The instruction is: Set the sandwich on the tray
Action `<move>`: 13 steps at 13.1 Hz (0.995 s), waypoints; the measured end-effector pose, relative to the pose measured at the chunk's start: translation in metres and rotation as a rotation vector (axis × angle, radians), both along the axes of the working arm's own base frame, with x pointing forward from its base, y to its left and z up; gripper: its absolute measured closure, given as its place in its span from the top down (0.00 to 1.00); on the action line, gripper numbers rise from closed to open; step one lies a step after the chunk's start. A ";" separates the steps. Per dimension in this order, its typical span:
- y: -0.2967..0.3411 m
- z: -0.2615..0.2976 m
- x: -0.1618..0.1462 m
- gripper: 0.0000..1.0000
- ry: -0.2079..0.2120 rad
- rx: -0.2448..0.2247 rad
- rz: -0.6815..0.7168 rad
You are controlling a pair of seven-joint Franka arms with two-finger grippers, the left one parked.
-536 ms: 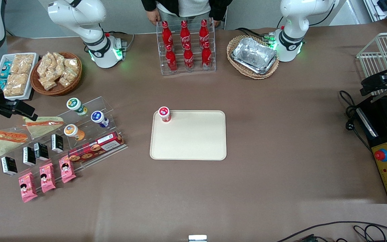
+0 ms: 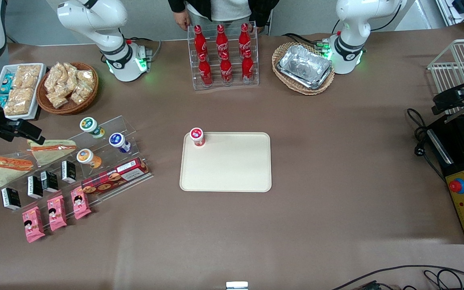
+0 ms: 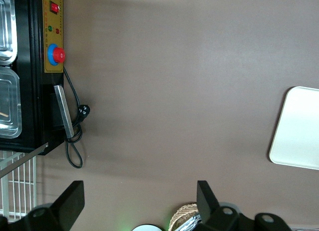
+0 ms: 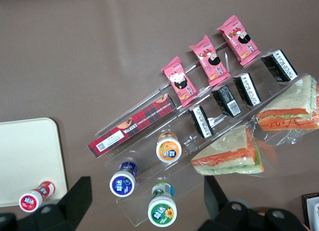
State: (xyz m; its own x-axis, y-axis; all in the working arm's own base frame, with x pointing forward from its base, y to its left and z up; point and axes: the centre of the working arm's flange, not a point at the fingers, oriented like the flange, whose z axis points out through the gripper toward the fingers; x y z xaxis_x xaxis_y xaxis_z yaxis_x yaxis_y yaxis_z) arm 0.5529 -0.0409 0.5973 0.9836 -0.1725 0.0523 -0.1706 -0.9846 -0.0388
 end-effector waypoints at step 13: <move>-0.005 -0.001 -0.003 1.00 0.023 -0.012 -0.029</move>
